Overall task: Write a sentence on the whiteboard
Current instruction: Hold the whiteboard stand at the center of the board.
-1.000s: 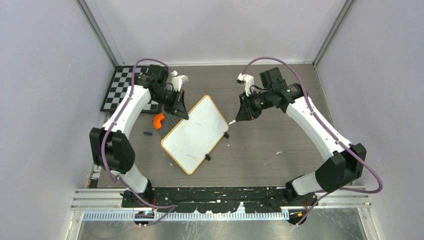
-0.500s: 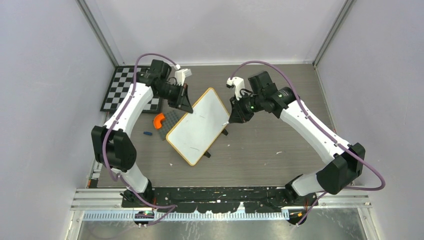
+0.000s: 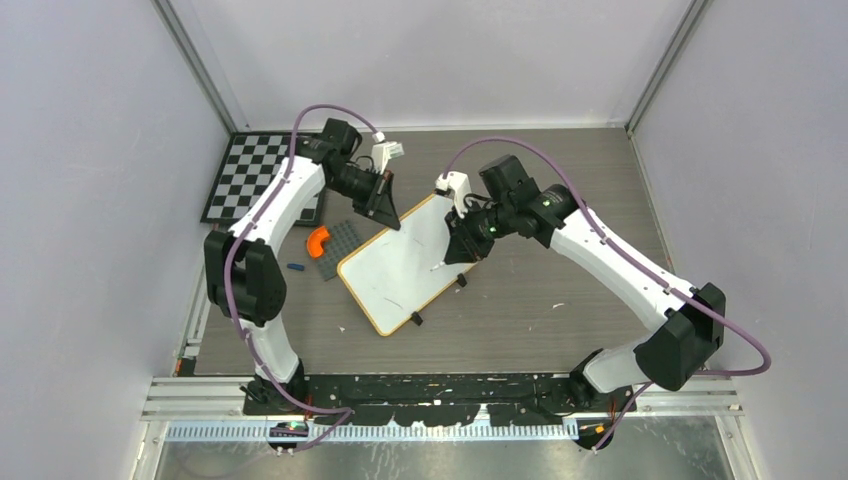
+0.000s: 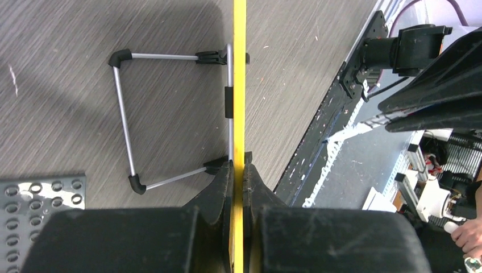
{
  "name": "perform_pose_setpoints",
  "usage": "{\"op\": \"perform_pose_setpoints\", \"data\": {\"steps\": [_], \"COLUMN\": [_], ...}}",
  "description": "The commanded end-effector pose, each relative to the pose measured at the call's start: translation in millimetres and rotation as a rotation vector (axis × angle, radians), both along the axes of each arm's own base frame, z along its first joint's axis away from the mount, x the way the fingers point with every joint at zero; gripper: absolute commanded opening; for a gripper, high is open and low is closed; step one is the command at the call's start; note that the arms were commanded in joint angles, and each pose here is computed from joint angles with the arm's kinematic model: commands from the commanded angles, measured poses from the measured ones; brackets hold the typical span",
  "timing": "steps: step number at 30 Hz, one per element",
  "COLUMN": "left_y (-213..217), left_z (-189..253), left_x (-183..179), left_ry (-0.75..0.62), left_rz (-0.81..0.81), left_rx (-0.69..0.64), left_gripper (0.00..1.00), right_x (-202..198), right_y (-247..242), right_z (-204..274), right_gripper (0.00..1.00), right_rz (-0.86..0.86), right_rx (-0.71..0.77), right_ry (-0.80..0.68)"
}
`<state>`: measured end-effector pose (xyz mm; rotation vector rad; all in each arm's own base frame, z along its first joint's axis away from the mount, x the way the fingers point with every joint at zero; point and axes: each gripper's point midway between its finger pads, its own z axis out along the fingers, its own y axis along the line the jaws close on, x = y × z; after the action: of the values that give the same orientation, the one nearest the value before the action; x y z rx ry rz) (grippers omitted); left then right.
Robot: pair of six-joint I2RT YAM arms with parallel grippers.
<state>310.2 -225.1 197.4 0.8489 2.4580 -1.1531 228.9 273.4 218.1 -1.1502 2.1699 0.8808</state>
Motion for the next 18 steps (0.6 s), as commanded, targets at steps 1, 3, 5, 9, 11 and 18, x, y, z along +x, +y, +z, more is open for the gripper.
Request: {"op": "perform_pose_setpoints", "data": {"steps": [1,3,5,9,11,18], "left_y": [-13.7,-14.3,-12.9,-5.3,5.3,41.1], "left_z": [-0.6,-1.5,1.1,19.7,28.3,50.9], "left_x": [-14.1,-12.6,-11.6,-14.5,-12.3,-8.8], "left_ry": [0.016,0.022,0.015,-0.016,-0.039,-0.132], "left_rz": [-0.097,-0.094,-0.089,-0.077,-0.042,0.067], "left_rx": [-0.021,-0.019,-0.007,0.003,0.006,0.001], "left_gripper": [0.0,0.01,0.04,0.29,0.43,0.95], "right_x": [1.5,4.9,11.6,18.9,20.0,25.8], "right_y": [12.8,16.6,20.9,30.3,35.6,38.8], "right_z": [15.4,14.3,14.0,21.5,29.5,55.9], "right_gripper": [0.0,0.0,0.0,0.0,0.0,0.0], "right_rz": [0.032,0.005,-0.031,-0.06,-0.056,-0.052], "right_rx": [0.053,0.053,0.053,0.072,0.081,0.039], "right_ry": [-0.075,-0.081,-0.104,-0.145,-0.165,-0.265]}}
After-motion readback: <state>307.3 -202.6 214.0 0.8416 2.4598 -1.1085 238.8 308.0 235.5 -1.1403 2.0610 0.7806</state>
